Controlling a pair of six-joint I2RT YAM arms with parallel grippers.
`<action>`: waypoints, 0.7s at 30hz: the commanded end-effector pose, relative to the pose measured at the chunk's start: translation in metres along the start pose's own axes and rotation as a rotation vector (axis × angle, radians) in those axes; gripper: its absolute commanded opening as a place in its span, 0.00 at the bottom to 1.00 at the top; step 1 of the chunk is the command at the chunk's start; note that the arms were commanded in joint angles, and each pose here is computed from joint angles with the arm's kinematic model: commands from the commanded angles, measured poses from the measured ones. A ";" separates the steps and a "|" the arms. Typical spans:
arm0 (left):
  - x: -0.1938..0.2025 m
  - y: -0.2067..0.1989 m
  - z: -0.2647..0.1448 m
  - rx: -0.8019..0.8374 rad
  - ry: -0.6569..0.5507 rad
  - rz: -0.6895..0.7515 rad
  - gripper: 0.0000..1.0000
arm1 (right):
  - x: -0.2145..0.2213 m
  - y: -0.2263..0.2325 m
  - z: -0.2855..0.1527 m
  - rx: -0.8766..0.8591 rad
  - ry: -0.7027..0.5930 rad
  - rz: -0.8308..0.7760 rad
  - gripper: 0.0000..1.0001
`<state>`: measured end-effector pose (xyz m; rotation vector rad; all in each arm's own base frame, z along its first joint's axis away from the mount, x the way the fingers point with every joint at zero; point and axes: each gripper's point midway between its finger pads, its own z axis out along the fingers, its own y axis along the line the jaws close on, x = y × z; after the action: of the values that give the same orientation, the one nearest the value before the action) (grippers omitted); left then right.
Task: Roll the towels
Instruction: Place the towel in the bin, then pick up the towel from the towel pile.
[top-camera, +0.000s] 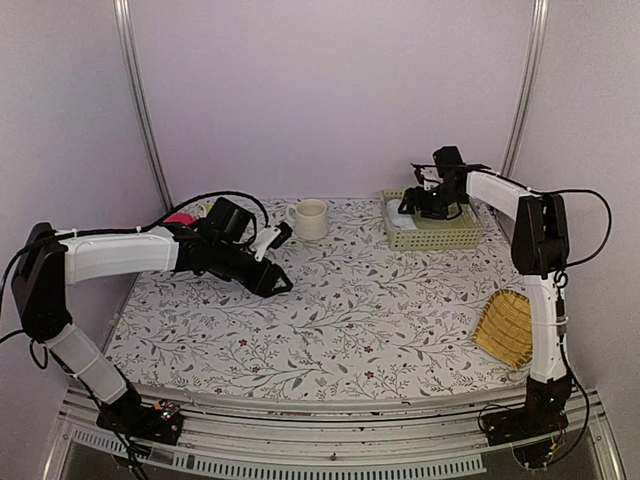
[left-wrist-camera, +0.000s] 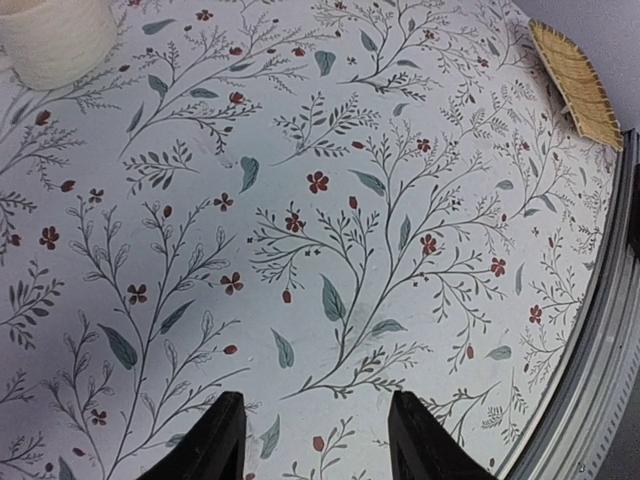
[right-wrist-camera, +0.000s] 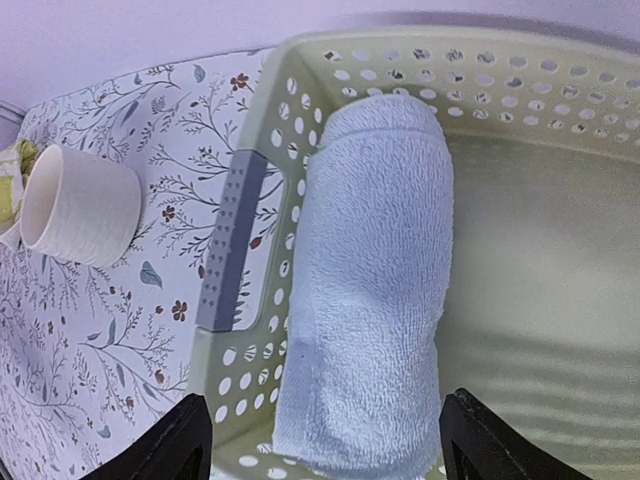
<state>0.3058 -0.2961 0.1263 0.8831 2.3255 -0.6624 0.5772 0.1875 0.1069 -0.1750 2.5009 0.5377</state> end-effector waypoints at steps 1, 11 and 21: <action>-0.011 0.017 -0.009 -0.066 -0.031 0.002 0.52 | -0.048 0.019 -0.081 -0.010 -0.164 -0.113 0.84; -0.020 0.068 -0.038 -0.322 -0.095 -0.065 0.59 | -0.023 0.063 -0.197 -0.161 -0.364 -0.387 0.99; -0.041 0.203 -0.108 -0.708 -0.200 -0.418 0.49 | 0.120 0.097 -0.239 -0.392 -0.390 -0.675 0.99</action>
<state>0.4110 -0.1612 0.1707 0.2501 2.3235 -0.1527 0.3708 0.1657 0.2550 -0.7416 1.9572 0.6464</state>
